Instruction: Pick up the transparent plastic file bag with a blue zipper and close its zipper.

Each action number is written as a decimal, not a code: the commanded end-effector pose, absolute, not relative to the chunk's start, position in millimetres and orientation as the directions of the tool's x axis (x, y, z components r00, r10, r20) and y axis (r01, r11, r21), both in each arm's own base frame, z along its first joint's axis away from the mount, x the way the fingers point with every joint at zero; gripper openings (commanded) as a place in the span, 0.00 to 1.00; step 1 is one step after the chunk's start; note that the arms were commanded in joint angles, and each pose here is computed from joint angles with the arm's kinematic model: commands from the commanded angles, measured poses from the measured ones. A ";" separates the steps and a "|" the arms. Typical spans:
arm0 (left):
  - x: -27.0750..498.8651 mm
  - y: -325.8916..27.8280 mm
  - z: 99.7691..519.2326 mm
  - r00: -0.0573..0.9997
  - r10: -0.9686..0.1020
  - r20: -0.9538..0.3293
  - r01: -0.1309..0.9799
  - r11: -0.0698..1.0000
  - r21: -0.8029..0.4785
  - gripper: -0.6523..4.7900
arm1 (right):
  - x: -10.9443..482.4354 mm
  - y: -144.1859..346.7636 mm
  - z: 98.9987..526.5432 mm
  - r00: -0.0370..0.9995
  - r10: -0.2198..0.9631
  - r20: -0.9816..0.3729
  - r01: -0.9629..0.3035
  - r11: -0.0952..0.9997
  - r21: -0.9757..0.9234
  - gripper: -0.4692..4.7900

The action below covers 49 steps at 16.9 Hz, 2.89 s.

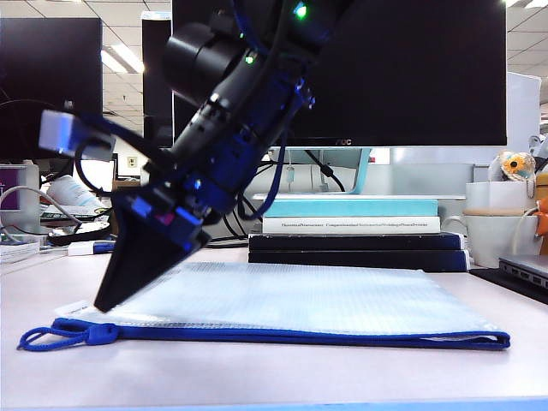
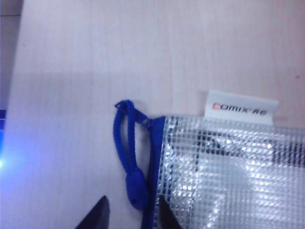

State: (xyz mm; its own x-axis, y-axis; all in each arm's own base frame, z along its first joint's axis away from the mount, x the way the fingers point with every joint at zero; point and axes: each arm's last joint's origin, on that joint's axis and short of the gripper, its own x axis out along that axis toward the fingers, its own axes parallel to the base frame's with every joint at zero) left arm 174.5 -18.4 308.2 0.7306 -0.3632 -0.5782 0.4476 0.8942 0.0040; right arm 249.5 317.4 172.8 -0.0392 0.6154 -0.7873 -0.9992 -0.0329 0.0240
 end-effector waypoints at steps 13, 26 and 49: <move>183.8 -18.8 304.3 0.724 -0.366 -0.585 0.453 0.892 0.003 0.34 | 233.8 332.9 156.6 -0.115 0.596 -0.794 -0.993 -0.088 0.078 0.19; 187.7 -24.8 303.9 0.642 -0.561 -0.522 0.721 0.673 0.164 0.46 | 216.4 301.5 256.9 0.097 0.665 -0.740 -0.995 0.040 -0.094 0.08; 213.9 -85.8 291.1 0.351 -0.846 -0.401 0.905 0.197 0.376 0.85 | 182.5 248.5 422.0 0.324 0.756 -0.569 -0.933 0.154 -0.326 0.08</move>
